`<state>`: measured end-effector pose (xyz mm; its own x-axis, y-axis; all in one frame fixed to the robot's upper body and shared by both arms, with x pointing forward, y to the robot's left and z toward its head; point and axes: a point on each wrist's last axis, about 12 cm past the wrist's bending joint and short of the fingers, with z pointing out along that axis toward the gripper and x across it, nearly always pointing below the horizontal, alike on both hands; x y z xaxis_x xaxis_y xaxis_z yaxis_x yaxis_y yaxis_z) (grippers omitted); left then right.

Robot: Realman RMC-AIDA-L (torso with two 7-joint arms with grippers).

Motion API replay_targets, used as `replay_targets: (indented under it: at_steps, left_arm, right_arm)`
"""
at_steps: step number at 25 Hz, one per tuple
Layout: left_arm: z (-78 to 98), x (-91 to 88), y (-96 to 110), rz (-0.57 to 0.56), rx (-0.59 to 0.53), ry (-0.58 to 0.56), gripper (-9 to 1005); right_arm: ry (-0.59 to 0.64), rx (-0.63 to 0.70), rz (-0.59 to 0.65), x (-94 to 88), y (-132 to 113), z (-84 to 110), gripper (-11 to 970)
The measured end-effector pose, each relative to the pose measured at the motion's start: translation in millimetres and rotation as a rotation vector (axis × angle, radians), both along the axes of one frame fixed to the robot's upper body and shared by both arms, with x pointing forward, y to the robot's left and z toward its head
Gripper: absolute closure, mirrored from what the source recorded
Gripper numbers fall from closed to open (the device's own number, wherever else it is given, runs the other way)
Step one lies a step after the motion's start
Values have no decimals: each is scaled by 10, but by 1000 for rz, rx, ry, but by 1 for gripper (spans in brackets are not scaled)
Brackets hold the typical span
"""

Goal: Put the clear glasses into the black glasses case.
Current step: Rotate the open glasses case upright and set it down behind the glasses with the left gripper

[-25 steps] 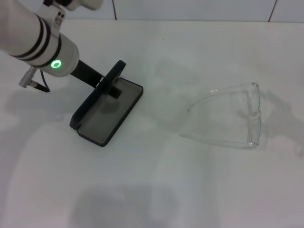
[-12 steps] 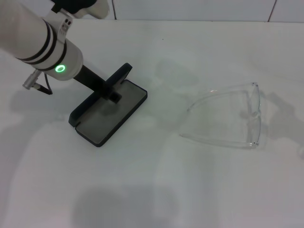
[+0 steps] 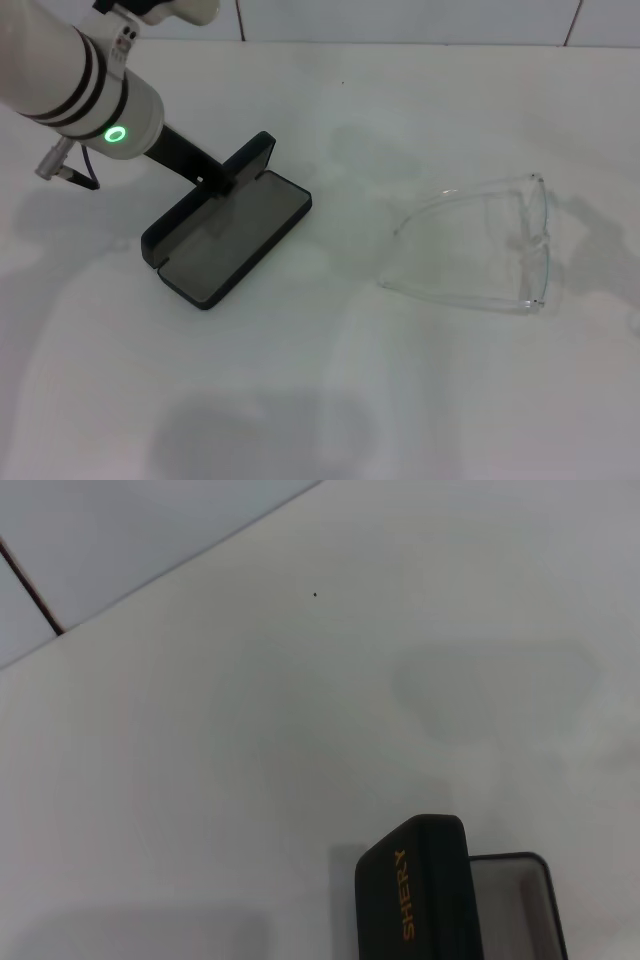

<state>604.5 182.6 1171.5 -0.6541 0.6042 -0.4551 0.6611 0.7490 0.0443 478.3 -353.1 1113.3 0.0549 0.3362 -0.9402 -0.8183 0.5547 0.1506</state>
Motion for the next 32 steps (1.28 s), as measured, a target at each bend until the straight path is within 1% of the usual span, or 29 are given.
replay_targets:
  at_steps: [1,3,7,10,12,15,19,20,28,29,32]
  left_arm:
    - [-2,-5,-2,-4,3,2,640]
    - [-3,-11,-6,-7,5,4,781]
    - [18,-40,-18,-27,15,3,781]
    - [77,-107,-60,-81,27,-20,781]
    - [132,-176,-112,-132,40,-54,781]
    - [208,-332,-209,-233,68,-123,781]
    - [260,-510,-355,-367,104,-185,782]
    - [246,-583,-422,-434,127,-193,782]
    - [123,-846,-682,-690,230,-160,782]
    - [123,-846,-682,-690,230,-160,782]
    - [107,-892,-739,-747,228,-161,782]
  right_arm:
    - [0,0,0,0,1,0,103]
    - [-1,1,0,-1,1,0,103]
    - [-2,3,-4,-4,-5,1,103]
    - [-2,16,-21,-14,-24,-5,103]
    - [-1,24,-34,-27,-39,-13,103]
    - [2,31,-42,-45,-49,-26,103]
    - [1,35,-48,-65,-63,-30,103]
    - [-2,37,-50,-74,-68,-28,103]
    - [-13,53,-69,-149,-102,-39,103]
    - [-15,53,-69,-156,-103,-41,103]
    - [-19,60,-64,-173,-94,-46,102]
